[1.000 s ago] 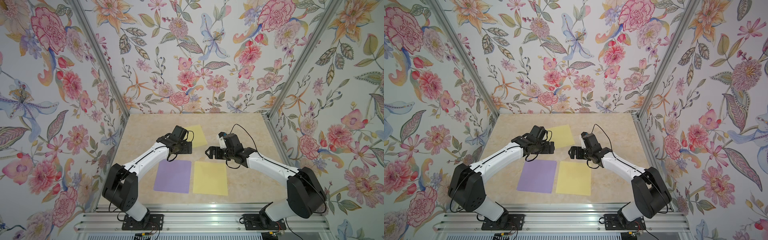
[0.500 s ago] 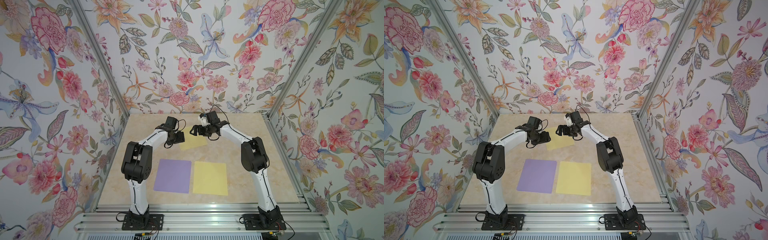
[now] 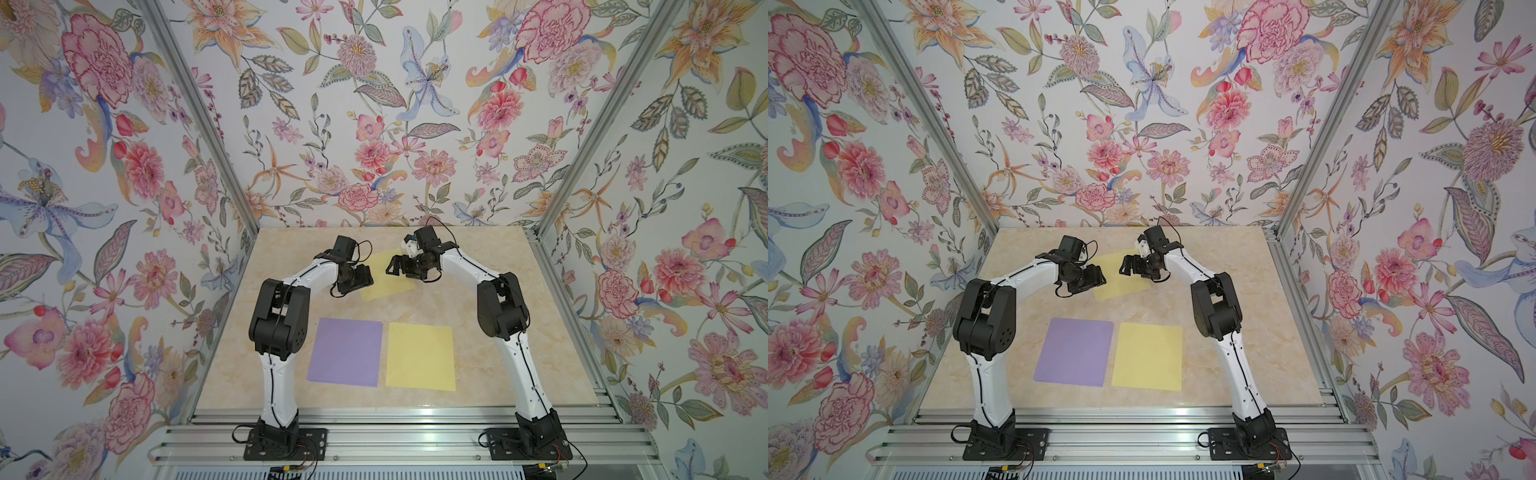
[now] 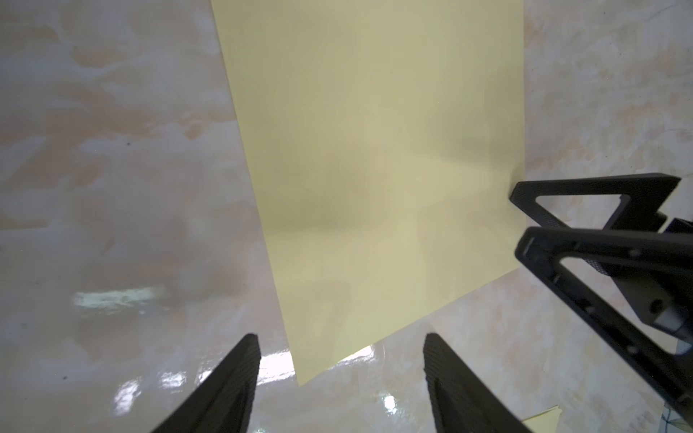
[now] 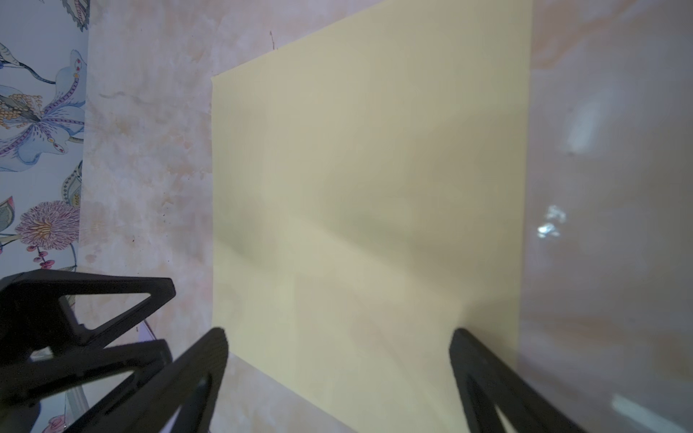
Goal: Sort the scattered colored papers by color
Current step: Pick up the colored paper from the center of the board.
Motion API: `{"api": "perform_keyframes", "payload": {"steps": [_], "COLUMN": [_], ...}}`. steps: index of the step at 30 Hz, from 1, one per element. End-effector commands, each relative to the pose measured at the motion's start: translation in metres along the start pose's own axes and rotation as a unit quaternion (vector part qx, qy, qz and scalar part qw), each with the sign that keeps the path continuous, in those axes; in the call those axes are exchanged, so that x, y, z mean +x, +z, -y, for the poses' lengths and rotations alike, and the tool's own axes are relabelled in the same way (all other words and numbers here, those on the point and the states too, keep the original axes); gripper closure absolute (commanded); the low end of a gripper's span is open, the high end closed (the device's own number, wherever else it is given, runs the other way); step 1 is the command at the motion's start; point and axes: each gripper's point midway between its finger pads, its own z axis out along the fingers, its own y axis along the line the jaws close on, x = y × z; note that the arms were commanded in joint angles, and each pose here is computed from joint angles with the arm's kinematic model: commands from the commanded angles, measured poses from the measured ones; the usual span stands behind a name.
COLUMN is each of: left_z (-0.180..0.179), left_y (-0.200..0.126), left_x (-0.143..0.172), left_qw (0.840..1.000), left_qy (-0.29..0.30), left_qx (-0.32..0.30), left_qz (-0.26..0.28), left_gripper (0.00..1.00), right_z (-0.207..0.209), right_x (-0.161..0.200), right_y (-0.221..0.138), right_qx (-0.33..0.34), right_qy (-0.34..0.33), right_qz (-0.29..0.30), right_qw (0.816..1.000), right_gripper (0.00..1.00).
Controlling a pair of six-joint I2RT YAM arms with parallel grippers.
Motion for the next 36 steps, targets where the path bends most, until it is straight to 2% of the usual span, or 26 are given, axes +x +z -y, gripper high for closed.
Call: {"api": "perform_keyframes", "payload": {"steps": [1,8,26,36], "left_z": [0.0,-0.012,-0.015,-0.016], "left_y": [0.003,0.01,0.036,0.065], "left_x": [-0.002,0.008,0.009,0.026], "left_qw": [1.0,0.999,0.998,0.995], "left_qy": [-0.022,-0.034,-0.048,-0.08], "left_qx": [0.009,-0.006,-0.016,-0.027], "left_qz": [-0.007,-0.018,-0.031,-0.055], "left_gripper": [0.28,0.27,0.26,0.25], "right_z": [0.011,0.01,0.013,0.015], "right_x": [0.007,0.013,0.018,0.022], "right_y": [0.009,0.015,0.009,0.006], "right_qx": [0.009,-0.002,-0.011,-0.022], "right_qy": [0.003,0.007,0.01,0.019], "right_qz": [-0.016,-0.025,-0.028,-0.022], "right_qw": [1.0,1.0,0.999,0.999], "right_gripper": [0.04,0.04,0.04,0.04]}}
